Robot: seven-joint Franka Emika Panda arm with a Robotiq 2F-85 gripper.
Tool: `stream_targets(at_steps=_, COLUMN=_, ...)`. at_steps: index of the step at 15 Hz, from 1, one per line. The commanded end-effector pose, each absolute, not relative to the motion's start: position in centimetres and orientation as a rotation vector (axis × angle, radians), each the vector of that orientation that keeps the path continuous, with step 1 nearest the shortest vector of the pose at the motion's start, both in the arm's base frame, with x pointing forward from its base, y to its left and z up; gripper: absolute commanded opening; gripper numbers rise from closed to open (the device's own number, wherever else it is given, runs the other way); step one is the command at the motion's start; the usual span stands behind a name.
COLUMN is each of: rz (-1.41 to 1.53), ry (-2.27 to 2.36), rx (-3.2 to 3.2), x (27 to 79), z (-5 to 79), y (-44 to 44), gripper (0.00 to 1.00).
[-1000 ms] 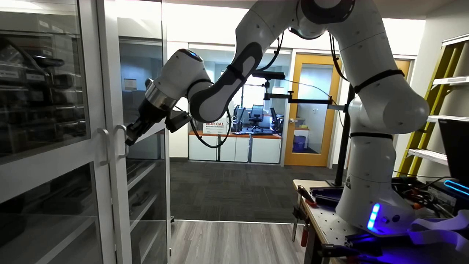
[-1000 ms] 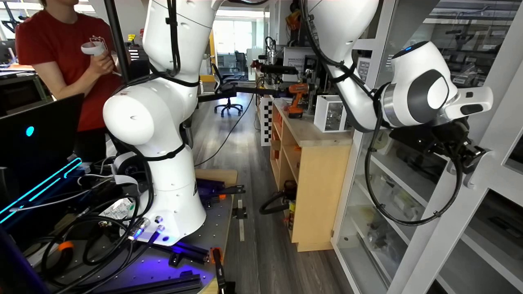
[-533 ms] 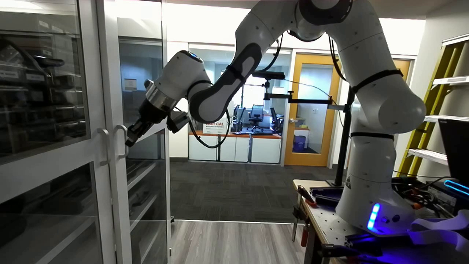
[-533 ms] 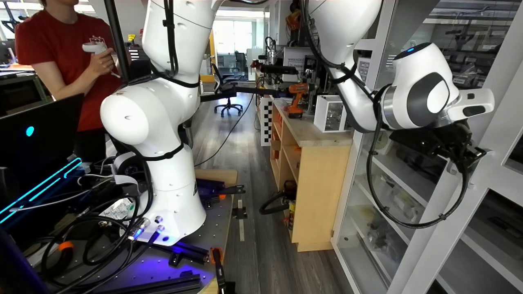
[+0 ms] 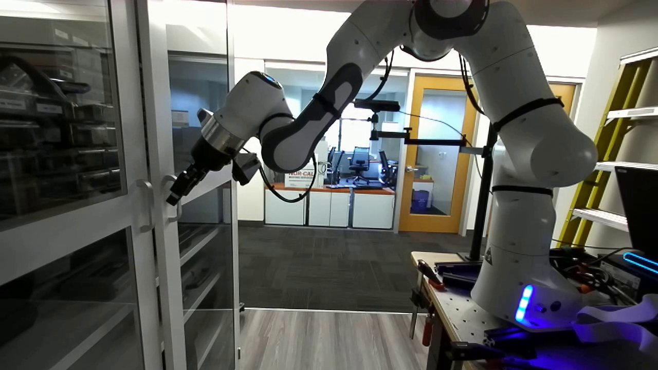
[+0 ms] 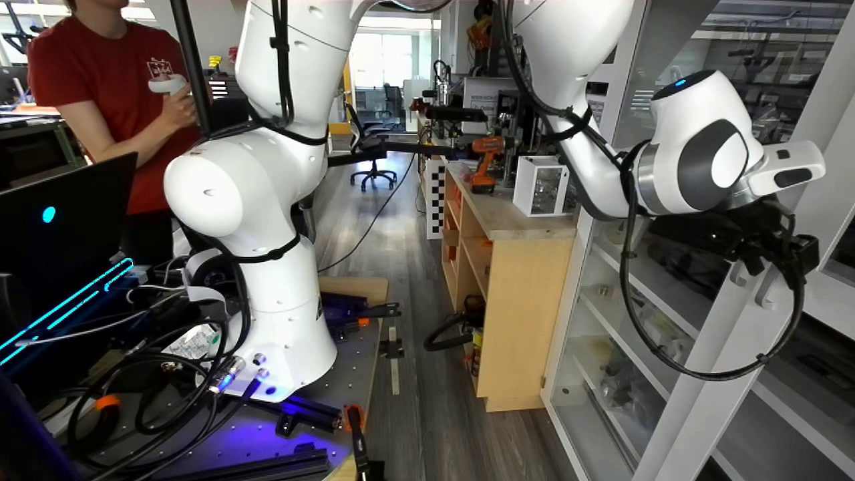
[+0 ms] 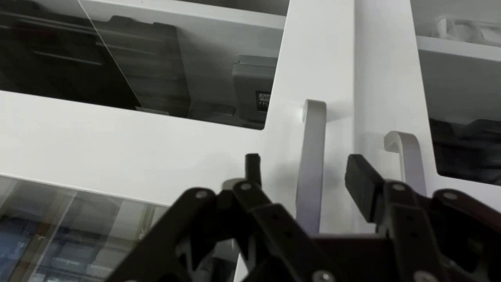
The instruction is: Open the right cabinet door
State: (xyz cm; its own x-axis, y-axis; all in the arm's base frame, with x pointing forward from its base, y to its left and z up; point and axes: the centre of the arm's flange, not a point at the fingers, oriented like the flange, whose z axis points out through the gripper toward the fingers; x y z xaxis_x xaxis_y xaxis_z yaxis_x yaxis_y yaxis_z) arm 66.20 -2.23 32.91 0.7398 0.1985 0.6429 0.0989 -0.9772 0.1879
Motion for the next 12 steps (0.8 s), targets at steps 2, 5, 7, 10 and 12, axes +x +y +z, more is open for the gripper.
stream_targets(at_steps=2, rz=1.075, ry=0.276, rx=2.805, x=67.5, z=32.6, y=-2.5, gripper=0.77)
stream_targets(at_steps=5, rz=1.015, ry=0.271, rx=2.809, x=66.8, z=32.7, y=-2.4, gripper=0.51)
stream_targets(at_steps=7, rz=0.998, ry=0.265, rx=2.807, x=66.4, z=33.0, y=-2.4, gripper=0.38)
stream_targets(at_steps=10, rz=0.995, ry=0.258, rx=2.809, x=66.2, z=33.2, y=-2.6, gripper=0.17)
stream_targets(at_steps=12, rz=0.992, ry=0.259, rx=2.814, x=66.1, z=33.3, y=-2.7, gripper=0.04)
